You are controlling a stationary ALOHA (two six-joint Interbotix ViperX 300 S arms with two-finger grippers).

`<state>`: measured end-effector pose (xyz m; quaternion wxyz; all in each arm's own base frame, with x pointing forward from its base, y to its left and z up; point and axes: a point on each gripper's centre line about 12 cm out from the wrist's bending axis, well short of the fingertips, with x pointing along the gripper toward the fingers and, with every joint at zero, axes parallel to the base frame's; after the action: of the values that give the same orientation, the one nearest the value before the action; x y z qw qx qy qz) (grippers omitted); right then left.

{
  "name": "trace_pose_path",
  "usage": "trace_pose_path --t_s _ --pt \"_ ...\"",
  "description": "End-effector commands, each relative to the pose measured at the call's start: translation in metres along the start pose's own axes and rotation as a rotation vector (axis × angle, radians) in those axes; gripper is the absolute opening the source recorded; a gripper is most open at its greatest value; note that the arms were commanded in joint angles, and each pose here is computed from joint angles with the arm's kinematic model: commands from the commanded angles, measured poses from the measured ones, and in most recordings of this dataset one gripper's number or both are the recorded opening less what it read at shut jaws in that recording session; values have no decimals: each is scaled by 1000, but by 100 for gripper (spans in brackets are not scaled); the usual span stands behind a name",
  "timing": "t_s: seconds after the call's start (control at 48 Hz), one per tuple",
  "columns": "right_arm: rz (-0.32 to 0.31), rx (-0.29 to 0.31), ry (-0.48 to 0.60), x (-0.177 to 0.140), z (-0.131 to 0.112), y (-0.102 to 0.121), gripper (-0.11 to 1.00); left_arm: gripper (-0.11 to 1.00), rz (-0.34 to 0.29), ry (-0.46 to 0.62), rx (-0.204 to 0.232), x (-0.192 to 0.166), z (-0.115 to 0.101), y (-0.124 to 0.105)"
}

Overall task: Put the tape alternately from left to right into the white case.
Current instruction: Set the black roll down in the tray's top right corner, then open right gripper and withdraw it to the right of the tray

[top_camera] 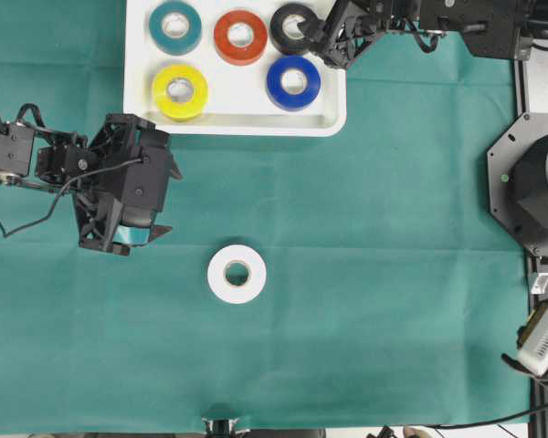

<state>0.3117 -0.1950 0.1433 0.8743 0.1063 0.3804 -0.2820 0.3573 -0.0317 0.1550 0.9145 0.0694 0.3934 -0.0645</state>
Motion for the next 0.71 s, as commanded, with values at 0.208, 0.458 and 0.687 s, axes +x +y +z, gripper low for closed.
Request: trace_pose_path --t_s 0.208,0.458,0.687 --pt "74 -30 -78 -16 7 20 82 97 2 -38 1 -4 11 0" --pt "202 -98 -150 -43 -2 58 82 97 2 -37 1 -4 11 0" --pt "312 -170 -183 -71 -21 91 82 97 2 -40 1 -4 12 0"
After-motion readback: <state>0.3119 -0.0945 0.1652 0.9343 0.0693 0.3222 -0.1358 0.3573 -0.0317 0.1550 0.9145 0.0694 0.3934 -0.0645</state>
